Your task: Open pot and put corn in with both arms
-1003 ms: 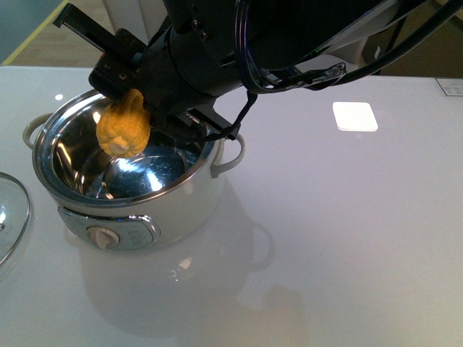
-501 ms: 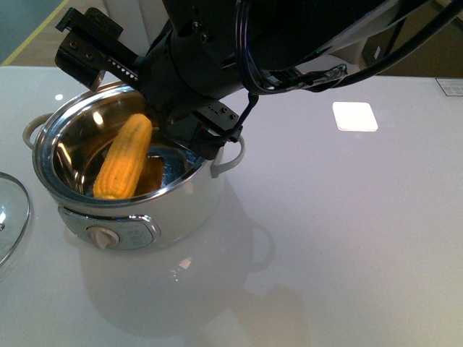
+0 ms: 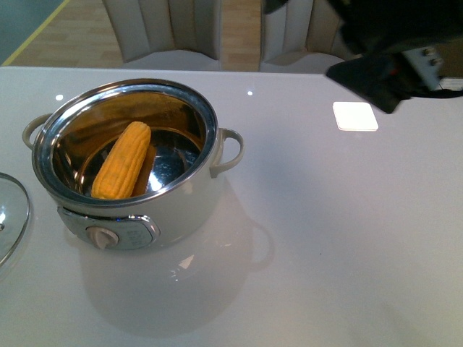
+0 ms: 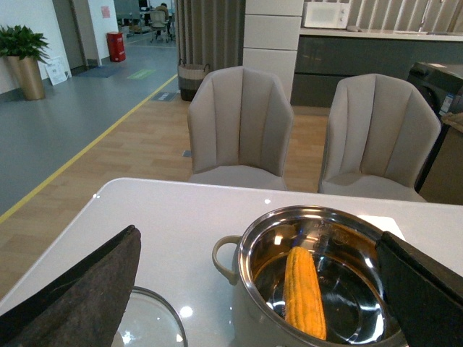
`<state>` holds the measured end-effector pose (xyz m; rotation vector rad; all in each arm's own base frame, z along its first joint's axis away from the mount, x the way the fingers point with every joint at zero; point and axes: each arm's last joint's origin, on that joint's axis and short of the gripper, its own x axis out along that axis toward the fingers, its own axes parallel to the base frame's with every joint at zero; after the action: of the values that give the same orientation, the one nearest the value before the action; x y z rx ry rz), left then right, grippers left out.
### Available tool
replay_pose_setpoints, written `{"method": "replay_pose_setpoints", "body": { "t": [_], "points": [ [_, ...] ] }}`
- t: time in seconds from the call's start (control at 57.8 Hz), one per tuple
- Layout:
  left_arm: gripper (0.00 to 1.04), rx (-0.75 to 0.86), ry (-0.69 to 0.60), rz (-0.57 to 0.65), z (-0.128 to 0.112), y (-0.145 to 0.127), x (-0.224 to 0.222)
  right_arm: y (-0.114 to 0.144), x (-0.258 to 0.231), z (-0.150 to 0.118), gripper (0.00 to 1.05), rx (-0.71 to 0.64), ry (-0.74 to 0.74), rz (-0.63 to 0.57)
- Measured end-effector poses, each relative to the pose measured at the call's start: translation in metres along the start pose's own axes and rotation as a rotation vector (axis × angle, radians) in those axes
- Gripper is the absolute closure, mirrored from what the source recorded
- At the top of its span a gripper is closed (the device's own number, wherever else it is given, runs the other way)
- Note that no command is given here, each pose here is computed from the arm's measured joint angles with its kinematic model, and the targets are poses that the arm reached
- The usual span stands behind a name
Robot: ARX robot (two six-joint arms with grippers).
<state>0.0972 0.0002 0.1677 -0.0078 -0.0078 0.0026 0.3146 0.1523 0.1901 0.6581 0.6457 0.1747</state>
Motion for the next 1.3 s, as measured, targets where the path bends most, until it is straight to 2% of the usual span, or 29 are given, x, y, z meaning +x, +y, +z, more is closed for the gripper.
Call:
{"method": "replay_pose_setpoints", "body": {
  "t": [0.225, 0.38, 0.45, 0.467, 0.519, 0.605, 0.709, 0.847, 0.916, 1.02, 1.297],
  "points": [
    [0.07, 0.0, 0.0, 0.0, 0.0, 0.0, 0.0, -0.052, -0.075, 0.02, 0.09, -0.219, -0.19, -0.204],
    [0.07, 0.0, 0.0, 0.0, 0.0, 0.0, 0.0, -0.07, -0.126, 0.013, 0.1, -0.358, -0.266, -0.256],
    [0.07, 0.0, 0.0, 0.0, 0.0, 0.0, 0.0, -0.078, -0.142, 0.007, 0.23, -0.481, -0.472, -0.191],
    [0.07, 0.0, 0.0, 0.0, 0.0, 0.0, 0.0, -0.079, -0.143, 0.007, 0.24, -0.488, -0.485, -0.187],
    [0.07, 0.0, 0.0, 0.0, 0.0, 0.0, 0.0, -0.085, -0.155, 0.002, 0.38, -0.575, -0.629, -0.146],
    [0.07, 0.0, 0.0, 0.0, 0.0, 0.0, 0.0, -0.094, -0.16, -0.006, 0.53, -0.616, -0.642, -0.151],
    [0.07, 0.0, 0.0, 0.0, 0.0, 0.0, 0.0, -0.11, -0.168, -0.018, 0.79, -0.638, -0.636, -0.168],
    [0.07, 0.0, 0.0, 0.0, 0.0, 0.0, 0.0, -0.118, -0.174, -0.026, 1.03, -0.65, -0.637, -0.169],
    [0.07, 0.0, 0.0, 0.0, 0.0, 0.0, 0.0, -0.124, -0.178, -0.028, 1.03, -0.661, -0.626, -0.147],
    [0.07, 0.0, 0.0, 0.0, 0.0, 0.0, 0.0, -0.132, -0.183, -0.031, 1.03, -0.651, -0.637, -0.178],
    [0.07, 0.0, 0.0, 0.0, 0.0, 0.0, 0.0, -0.137, -0.19, -0.043, 1.03, -0.652, -0.637, -0.175]
  ]
}}
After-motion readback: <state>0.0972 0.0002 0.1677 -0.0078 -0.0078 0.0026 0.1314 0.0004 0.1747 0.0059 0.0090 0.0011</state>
